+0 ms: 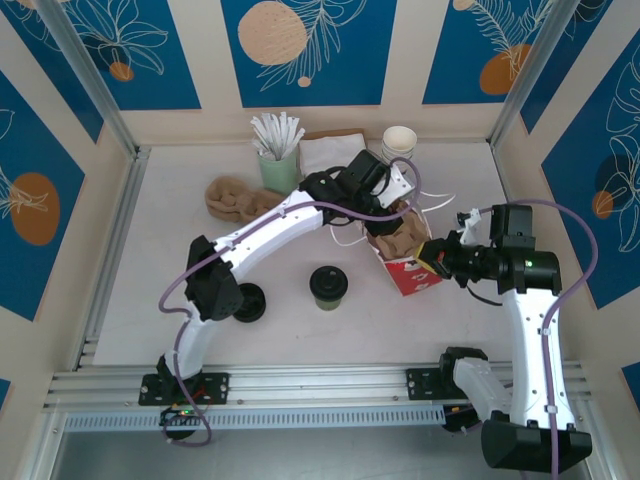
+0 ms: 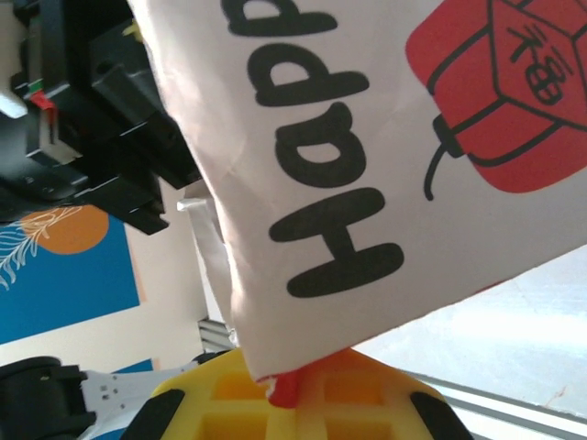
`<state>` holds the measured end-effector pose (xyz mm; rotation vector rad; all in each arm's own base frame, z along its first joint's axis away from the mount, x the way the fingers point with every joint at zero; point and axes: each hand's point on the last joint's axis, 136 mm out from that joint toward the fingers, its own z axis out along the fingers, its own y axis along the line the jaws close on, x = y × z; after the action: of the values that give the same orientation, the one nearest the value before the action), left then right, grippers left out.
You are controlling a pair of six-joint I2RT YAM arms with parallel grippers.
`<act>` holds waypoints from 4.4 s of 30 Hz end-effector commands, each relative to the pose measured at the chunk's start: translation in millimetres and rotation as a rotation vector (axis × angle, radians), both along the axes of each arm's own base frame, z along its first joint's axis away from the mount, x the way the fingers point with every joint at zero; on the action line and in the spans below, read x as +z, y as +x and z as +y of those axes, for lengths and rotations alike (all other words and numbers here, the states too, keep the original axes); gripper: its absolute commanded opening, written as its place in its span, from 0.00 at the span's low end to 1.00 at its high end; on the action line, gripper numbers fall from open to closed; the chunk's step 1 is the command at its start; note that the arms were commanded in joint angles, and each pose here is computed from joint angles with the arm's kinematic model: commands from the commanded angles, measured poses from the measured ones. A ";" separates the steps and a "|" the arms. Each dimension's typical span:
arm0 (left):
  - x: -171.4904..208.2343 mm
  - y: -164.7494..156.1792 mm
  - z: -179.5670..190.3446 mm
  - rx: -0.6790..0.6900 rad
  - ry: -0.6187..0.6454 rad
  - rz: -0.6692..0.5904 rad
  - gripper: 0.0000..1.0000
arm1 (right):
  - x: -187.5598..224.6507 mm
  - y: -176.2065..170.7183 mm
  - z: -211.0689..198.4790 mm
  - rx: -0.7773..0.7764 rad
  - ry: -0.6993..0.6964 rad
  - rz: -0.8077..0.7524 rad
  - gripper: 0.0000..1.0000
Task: Pack the takeout coffee
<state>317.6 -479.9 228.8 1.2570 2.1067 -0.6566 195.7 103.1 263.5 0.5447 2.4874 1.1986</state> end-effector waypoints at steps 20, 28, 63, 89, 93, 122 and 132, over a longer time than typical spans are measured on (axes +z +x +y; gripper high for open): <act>5.2 -6.8 -5.9 -0.080 0.018 -0.061 0.32 | 54.7 27.1 -42.0 -0.091 -0.260 -0.224 0.47; 13.6 -12.1 -14.5 -0.135 -0.033 -0.064 0.33 | 42.9 59.4 -36.8 -0.049 -0.259 -0.262 0.54; -14.7 -35.9 -34.5 -0.368 -0.042 -0.040 0.35 | -2.4 73.5 -59.6 -0.017 -0.712 -0.151 0.07; -51.8 -46.9 -57.4 -0.386 0.014 0.000 0.35 | 2.2 71.8 -82.8 -0.078 -0.870 -0.132 0.05; -59.8 -50.4 -58.1 -0.398 0.034 0.007 0.36 | 2.5 72.0 -81.7 -0.076 -0.864 -0.134 0.05; -104.3 -67.9 -63.4 -0.457 0.132 0.038 0.38 | -1.9 68.7 -81.0 -0.068 -0.863 -0.126 0.04; -116.2 -69.8 -71.4 -0.450 0.109 0.077 0.38 | -4.8 66.7 -81.5 -0.065 -0.867 -0.123 0.03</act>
<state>272.0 -546.6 148.3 1.7446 1.8823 -0.7515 263.9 21.1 257.6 0.2868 2.5422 0.0571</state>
